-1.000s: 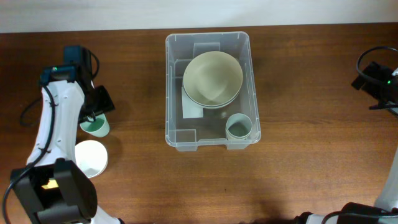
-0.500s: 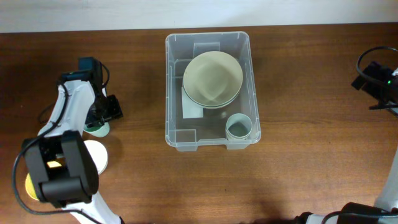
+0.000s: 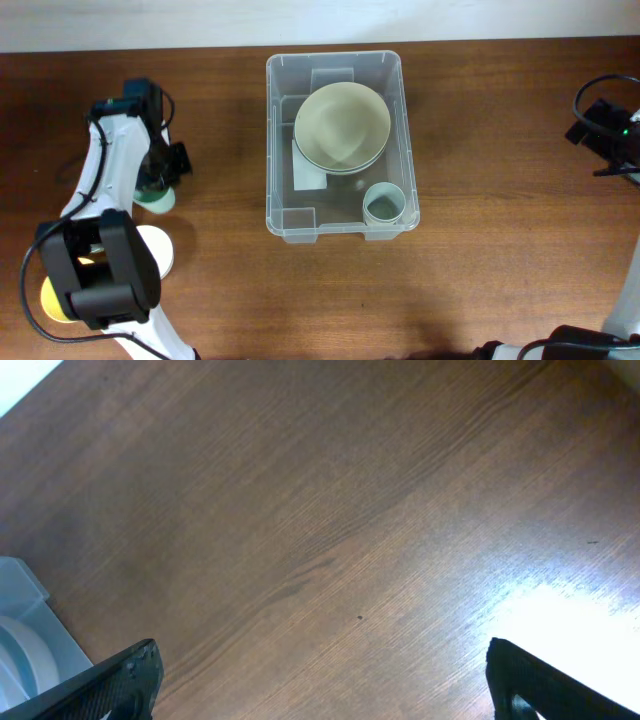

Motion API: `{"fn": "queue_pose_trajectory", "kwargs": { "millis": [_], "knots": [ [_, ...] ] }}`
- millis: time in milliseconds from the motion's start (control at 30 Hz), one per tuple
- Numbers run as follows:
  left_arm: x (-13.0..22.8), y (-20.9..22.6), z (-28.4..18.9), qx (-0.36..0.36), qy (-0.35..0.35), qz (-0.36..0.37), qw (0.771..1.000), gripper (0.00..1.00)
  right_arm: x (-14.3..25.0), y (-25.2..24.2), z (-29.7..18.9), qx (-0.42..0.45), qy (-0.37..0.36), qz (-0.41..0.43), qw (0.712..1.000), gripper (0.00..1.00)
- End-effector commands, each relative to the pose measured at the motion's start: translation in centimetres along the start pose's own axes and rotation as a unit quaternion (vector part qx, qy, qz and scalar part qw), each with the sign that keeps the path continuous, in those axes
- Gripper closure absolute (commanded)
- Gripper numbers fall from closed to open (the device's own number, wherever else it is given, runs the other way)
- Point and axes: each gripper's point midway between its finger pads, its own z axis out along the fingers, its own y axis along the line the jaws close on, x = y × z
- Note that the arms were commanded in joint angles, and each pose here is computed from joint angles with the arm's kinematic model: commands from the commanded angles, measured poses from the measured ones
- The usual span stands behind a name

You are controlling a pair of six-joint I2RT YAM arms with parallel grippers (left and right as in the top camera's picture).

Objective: Pack container
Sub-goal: 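Move left gripper to the mint green cup and grasp its rim, then carry the mint cup into the bin's front right corner and release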

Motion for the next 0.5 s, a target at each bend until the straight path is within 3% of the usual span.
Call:
{"fn": "queue_pose_trajectory", "kwargs": {
  "millis": [0, 200, 467],
  "knots": [
    [-1.3, -3.9, -8.3, 0.050, -0.092, 0.039, 0.994, 1.00, -0.2, 0.0, -0.1, -0.002, -0.002, 0.005, 1.000, 0.01],
    [2.6, -12.9, -17.7, 0.133, -0.180, 0.134, 0.965, 0.99, -0.2, 0.0, -0.1, -0.002, -0.002, 0.005, 1.000, 0.01],
    [11.6, -25.7, -19.5, 0.198, -0.186, 0.283, 0.920, 1.00, -0.2, 0.0, -0.1, -0.002, -0.001, 0.005, 1.000, 0.01]
  ]
}}
